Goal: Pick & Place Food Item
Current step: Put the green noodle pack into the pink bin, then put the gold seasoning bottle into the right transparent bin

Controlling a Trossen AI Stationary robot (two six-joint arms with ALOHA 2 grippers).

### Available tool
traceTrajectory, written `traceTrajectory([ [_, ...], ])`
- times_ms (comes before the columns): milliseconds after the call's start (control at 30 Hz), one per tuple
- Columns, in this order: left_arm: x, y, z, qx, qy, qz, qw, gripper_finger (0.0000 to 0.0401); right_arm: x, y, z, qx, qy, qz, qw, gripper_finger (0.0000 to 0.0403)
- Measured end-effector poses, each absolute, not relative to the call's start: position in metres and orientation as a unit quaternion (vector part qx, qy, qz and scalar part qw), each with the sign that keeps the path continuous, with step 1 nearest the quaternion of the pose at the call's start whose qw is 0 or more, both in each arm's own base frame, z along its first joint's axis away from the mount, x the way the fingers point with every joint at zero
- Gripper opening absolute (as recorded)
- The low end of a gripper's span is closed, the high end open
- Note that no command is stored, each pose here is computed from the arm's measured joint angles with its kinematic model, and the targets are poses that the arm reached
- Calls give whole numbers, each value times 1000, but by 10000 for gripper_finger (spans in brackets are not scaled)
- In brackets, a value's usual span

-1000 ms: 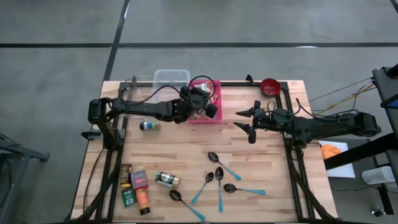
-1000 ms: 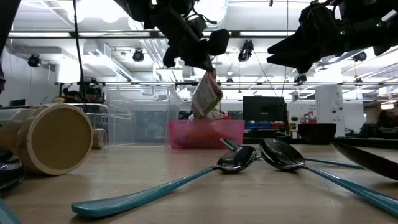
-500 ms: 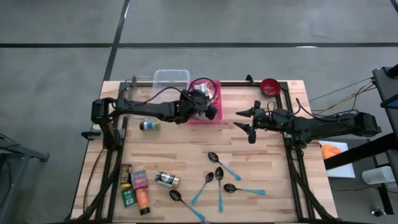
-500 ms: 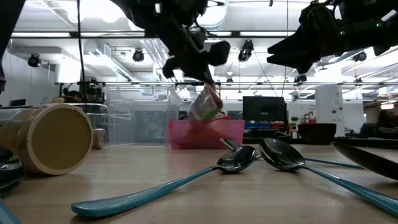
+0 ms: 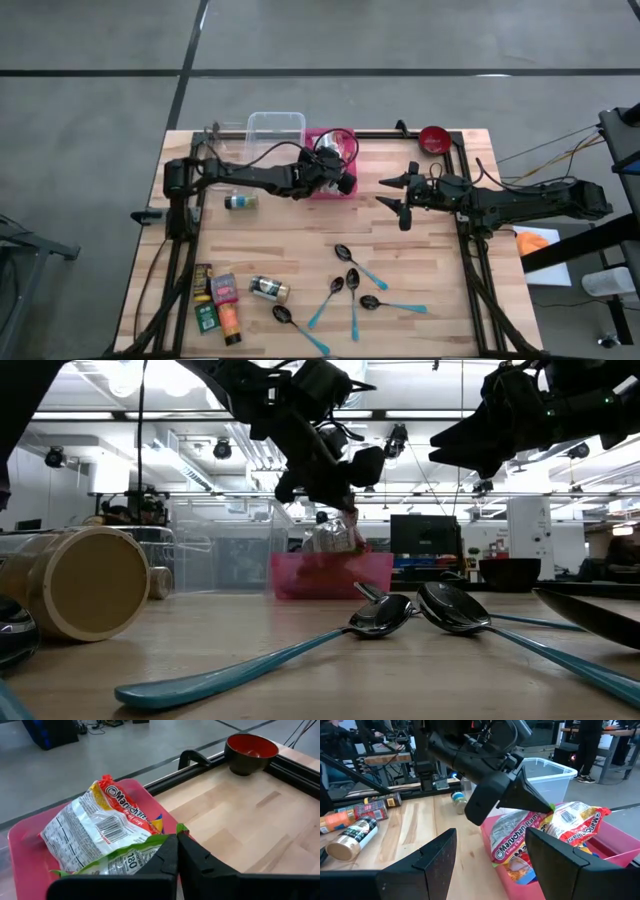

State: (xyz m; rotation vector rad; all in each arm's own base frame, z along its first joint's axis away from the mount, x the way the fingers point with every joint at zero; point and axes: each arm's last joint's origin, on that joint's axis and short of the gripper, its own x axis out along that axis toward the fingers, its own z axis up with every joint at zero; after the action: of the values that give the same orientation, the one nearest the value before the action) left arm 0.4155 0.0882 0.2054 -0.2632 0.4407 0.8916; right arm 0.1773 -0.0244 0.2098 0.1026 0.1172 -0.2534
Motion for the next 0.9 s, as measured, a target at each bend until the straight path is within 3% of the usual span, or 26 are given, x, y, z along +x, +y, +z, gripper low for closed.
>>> traceTrajectory([
  [133,415,88,208,-126,209,426,871,55,178,-24,209,48,60,-126,989,235],
  [600,414,88,210,-126,207,426,872,271,178,-24,209,50,59,-126,989,235],
  [900,413,88,216,-128,203,419,876,328,178,-24,210,50,59,-126,989,235],
])
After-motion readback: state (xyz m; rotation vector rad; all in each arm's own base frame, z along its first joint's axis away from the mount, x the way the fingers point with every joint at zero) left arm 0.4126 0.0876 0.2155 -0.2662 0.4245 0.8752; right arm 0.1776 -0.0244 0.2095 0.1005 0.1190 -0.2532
